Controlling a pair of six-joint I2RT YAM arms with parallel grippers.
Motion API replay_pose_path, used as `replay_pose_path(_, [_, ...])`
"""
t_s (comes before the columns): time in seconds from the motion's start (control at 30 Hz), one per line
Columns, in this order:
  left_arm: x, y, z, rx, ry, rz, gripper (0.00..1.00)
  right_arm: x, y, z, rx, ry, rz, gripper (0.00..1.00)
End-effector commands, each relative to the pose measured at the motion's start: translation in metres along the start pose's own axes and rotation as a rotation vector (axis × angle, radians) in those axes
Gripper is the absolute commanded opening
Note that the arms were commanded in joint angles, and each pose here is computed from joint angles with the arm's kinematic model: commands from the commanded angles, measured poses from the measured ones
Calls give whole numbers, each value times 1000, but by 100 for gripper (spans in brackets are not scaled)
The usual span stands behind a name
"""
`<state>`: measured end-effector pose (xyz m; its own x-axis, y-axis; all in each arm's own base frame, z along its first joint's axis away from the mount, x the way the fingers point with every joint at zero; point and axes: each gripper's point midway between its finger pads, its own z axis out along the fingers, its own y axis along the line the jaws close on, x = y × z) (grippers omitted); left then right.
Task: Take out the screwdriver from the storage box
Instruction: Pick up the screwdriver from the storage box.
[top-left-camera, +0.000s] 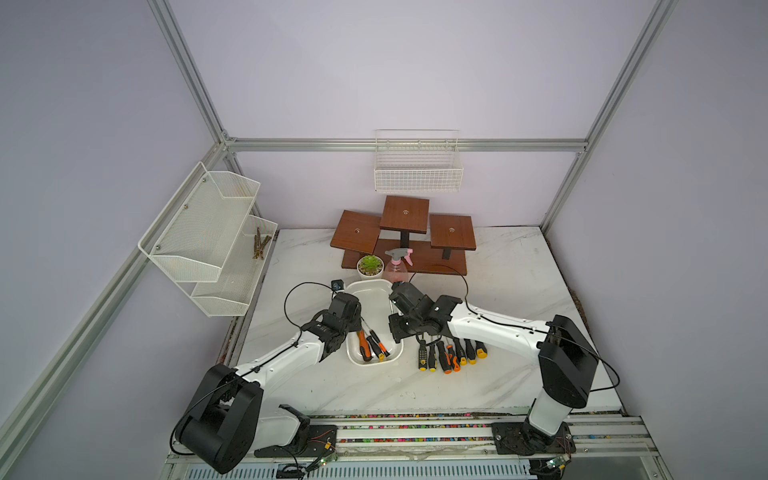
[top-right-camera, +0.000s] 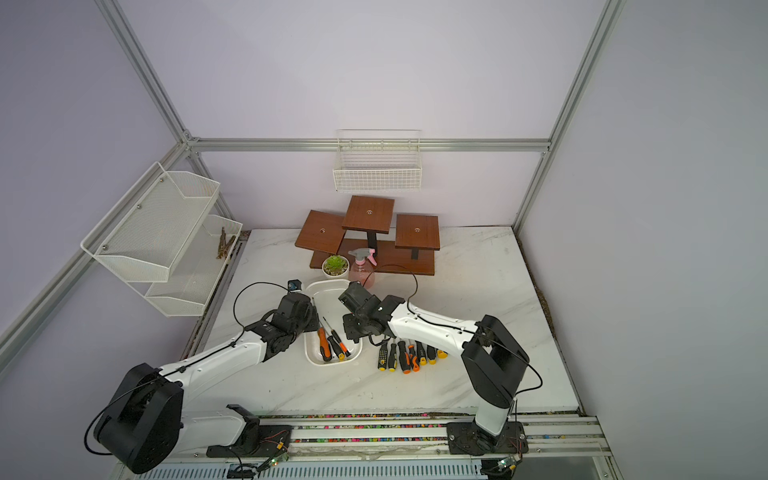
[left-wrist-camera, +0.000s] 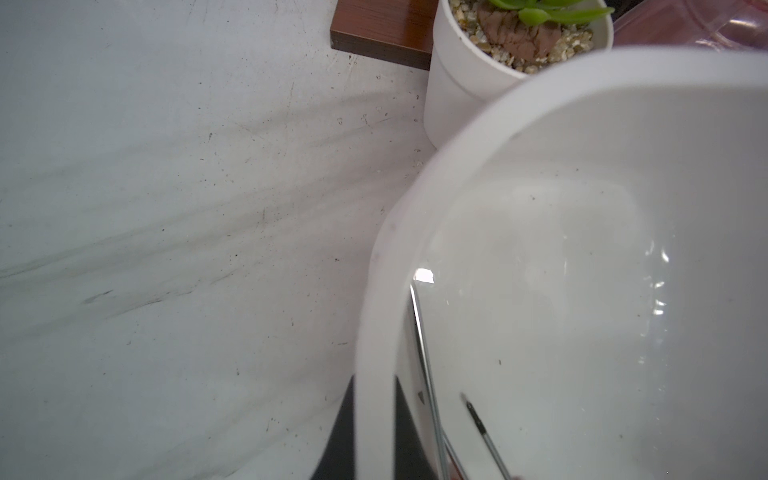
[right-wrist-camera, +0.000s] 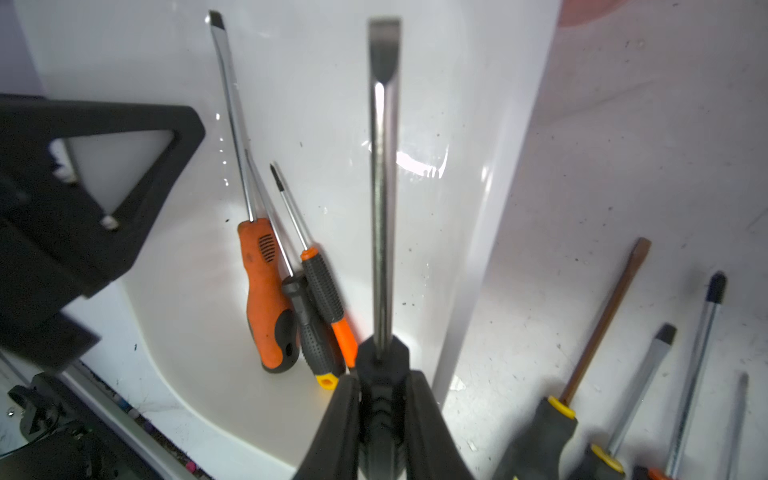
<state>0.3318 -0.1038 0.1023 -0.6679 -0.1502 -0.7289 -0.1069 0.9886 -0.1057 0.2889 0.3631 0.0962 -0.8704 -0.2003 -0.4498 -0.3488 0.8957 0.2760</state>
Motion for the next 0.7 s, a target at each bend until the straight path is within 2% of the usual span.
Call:
replay_pose_path(0.0, [-22, -8, -3, 16, -55, 3, 0, -3, 1, -20, -22, -26, -10, 0])
replay_pose_path(0.33, [-22, -11, 2, 24, -55, 4, 0, 7, -4, -69, -51, -33, -54, 0])
replay_pose_path(0.67, [-24, -14, 1, 43, -64, 6, 0, 21, -62, -107, 104, -58, -43, 0])
